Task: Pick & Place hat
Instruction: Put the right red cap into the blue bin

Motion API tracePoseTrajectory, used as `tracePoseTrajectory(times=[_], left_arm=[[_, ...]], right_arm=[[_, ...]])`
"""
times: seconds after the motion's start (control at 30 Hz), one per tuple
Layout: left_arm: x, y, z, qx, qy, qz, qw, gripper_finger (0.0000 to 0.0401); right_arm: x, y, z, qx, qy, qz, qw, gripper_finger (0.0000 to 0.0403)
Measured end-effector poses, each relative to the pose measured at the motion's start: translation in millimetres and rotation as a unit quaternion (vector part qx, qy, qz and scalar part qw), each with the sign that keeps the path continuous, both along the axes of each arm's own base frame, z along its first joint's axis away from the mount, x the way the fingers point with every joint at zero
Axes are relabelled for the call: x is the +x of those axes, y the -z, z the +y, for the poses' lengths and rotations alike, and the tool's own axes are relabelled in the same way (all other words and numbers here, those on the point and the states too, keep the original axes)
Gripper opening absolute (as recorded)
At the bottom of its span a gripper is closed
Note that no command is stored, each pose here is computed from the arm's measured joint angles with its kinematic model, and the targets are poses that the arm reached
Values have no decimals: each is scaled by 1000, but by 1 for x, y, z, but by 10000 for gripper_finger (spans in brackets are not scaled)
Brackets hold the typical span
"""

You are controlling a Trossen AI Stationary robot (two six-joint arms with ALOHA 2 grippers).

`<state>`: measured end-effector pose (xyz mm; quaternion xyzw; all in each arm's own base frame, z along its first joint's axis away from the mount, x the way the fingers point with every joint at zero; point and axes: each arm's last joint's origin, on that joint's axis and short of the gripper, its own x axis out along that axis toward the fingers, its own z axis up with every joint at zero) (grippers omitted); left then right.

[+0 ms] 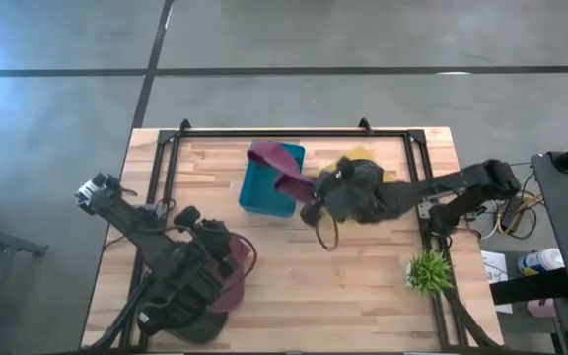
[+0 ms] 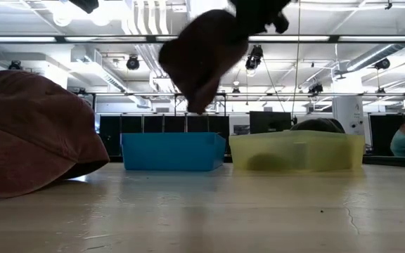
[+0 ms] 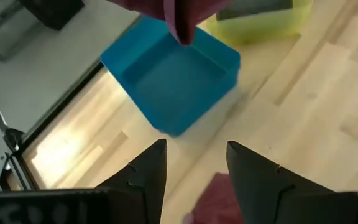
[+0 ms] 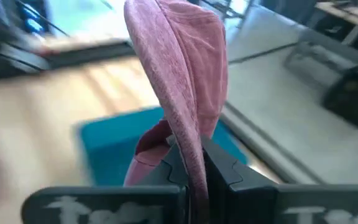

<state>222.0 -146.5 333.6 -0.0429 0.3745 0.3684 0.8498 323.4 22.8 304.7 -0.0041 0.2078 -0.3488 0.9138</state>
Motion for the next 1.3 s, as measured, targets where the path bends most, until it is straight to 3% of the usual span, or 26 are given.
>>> tracePoseTrajectory(times=[0.2, 0.4, 0.63, 0.8, 0.93, 1.17, 1.3], left_arm=[[-18, -14, 16, 16, 10, -33, 999, 161], [-53, -27, 47, 11, 10, -113, 994, 161], [-83, -30, 73, 9, 26, -184, 983, 161], [-95, -32, 87, 32, 29, -201, 979, 161], [-101, -31, 96, 48, 27, -198, 979, 161], [-107, -32, 102, 58, 22, -203, 977, 161], [-107, -32, 102, 58, 22, -202, 977, 161]], right_arm=[[14, 16, -47, -65, 2, 105, 992, 13], [59, 39, -67, -122, -21, 213, 969, 13], [111, 69, -77, -113, 35, 333, 936, 13], [126, 78, -76, -65, 79, 386, 917, 13], [136, 79, -70, -65, 90, 413, 904, 13], [142, 54, -49, -105, 72, 413, 902, 13], [135, 28, -37, -65, 68, 357, 929, 13]])
